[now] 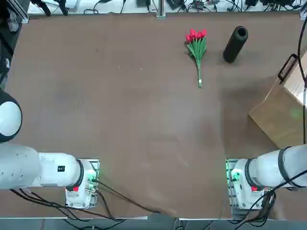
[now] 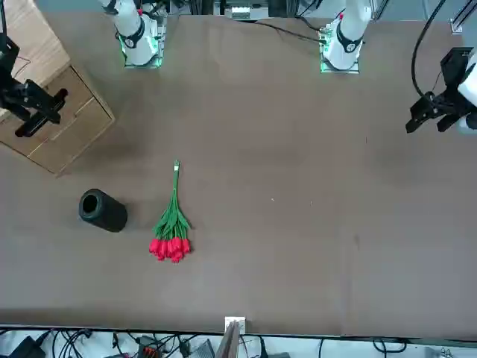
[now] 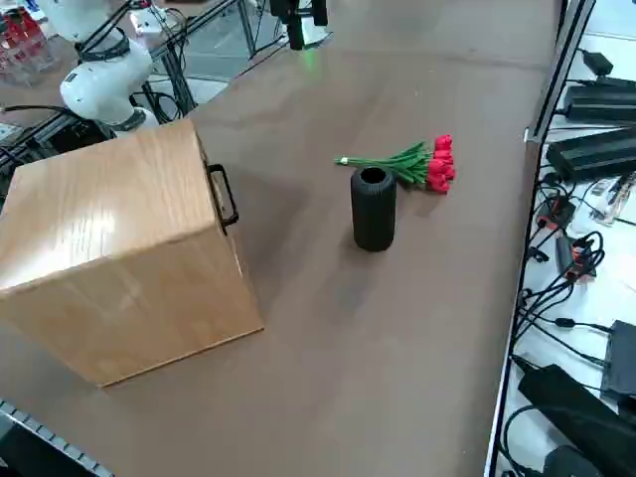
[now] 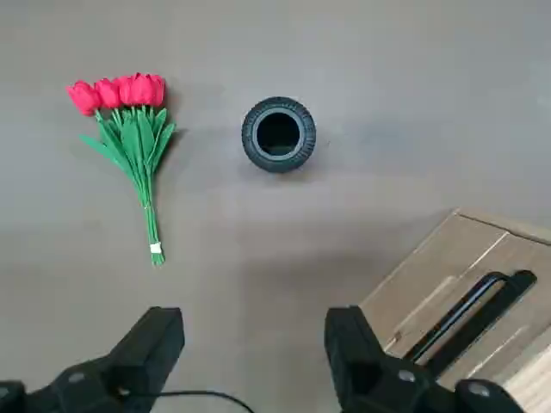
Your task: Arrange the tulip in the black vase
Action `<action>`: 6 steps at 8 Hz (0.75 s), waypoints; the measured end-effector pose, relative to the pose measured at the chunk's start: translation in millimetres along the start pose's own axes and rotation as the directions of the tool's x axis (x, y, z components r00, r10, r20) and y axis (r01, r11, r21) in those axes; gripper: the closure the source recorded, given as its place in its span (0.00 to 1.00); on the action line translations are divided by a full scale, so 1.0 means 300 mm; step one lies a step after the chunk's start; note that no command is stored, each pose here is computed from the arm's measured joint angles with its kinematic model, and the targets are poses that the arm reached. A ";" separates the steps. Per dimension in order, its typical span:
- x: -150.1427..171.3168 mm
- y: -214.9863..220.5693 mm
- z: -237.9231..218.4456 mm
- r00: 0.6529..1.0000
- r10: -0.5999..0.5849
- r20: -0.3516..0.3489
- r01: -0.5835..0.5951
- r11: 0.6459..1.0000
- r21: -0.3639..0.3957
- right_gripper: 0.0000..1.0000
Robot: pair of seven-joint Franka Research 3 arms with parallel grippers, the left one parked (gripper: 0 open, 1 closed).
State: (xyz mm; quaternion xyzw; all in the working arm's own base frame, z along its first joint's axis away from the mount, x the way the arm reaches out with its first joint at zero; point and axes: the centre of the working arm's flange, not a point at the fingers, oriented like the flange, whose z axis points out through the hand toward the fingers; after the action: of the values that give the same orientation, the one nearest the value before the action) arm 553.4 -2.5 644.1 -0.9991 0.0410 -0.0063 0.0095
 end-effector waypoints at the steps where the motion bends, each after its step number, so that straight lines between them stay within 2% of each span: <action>1: 0.000 0.000 0.000 1.000 0.000 0.000 0.000 1.000 0.000 0.00; 4: 0.000 -0.004 0.001 1.000 0.000 0.001 0.000 1.000 0.000 0.00; 6: 0.009 -0.062 0.033 1.000 0.000 0.017 0.000 1.000 -0.001 0.00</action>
State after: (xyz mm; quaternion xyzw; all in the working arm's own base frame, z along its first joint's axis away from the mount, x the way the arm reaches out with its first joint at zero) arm 557.6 16.0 634.5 -0.9991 0.0410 0.0024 0.0095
